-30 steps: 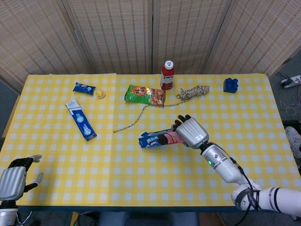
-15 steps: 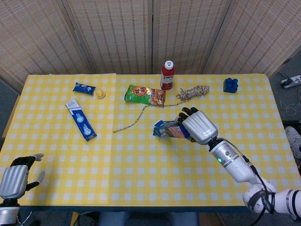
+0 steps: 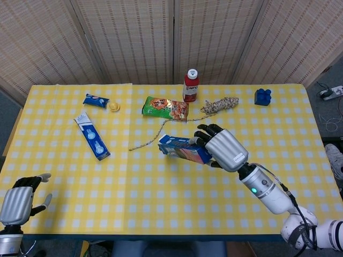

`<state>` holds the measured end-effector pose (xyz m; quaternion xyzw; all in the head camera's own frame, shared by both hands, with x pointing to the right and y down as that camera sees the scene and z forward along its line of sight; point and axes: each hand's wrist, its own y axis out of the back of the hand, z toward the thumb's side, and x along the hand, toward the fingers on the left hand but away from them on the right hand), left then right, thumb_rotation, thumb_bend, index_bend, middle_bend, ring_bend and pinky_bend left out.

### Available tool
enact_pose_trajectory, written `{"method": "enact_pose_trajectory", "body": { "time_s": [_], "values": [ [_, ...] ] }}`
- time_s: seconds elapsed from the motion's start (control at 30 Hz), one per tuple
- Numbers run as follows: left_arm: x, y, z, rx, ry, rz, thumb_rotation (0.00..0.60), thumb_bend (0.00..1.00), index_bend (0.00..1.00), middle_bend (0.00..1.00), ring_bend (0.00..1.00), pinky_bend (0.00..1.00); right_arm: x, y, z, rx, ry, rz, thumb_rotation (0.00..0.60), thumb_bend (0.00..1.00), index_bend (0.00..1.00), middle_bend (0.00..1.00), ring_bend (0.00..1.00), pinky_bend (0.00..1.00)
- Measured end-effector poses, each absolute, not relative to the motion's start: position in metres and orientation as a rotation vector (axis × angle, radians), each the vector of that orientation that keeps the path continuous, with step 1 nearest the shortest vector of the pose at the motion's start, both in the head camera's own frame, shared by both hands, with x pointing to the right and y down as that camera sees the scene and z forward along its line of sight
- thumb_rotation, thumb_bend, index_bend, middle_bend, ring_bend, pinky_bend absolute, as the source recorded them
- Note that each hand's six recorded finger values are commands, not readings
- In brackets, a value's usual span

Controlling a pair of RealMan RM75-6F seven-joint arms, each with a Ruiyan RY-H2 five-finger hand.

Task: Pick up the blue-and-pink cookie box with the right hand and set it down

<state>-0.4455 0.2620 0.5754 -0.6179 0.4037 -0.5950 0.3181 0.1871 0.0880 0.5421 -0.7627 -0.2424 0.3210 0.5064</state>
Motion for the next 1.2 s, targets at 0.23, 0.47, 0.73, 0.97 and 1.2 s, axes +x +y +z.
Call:
{"method": "enact_pose_trajectory", "body": {
  "time_s": [0.23,0.47,0.73,0.97,1.2],
  "values": [
    [-0.444,0.262,0.577,-1.628,1.052,-1.569,0.6,0.36,0.35,0.37,0.31,0.23,0.183,0.101,0.551,-1.92,-0.595,0.74,0.6,0.25,0.39,0.36,0.21,0.3],
    [-0.441,0.261,0.579,-1.638,1.041,-1.568,0.6,0.36,0.35,0.37,0.31,0.23,0.18,0.121,0.585,-2.032,-0.577,0.763,0.6,0.25,0.39,0.37,0.21,0.3],
    [-0.441,0.26,0.58,-1.639,1.037,-1.567,0.6,0.36,0.35,0.37,0.31,0.23,0.184,0.136,0.624,-2.187,-0.646,0.777,0.6,0.25,0.39,0.37,0.21,0.3],
    [-0.44,0.26,0.583,-1.647,1.033,-1.567,0.6,0.36,0.35,0.37,0.31,0.23,0.202,0.141,0.653,-2.27,-0.684,0.886,0.6,0.25,0.27,0.31,0.21,0.3],
    [-0.44,0.259,0.584,-1.649,1.032,-1.568,0.6,0.36,0.35,0.37,0.31,0.23,0.231,0.142,0.667,-2.27,-0.618,1.074,0.6,0.2,0.0,0.01,0.04,0.18]
  ]
}}
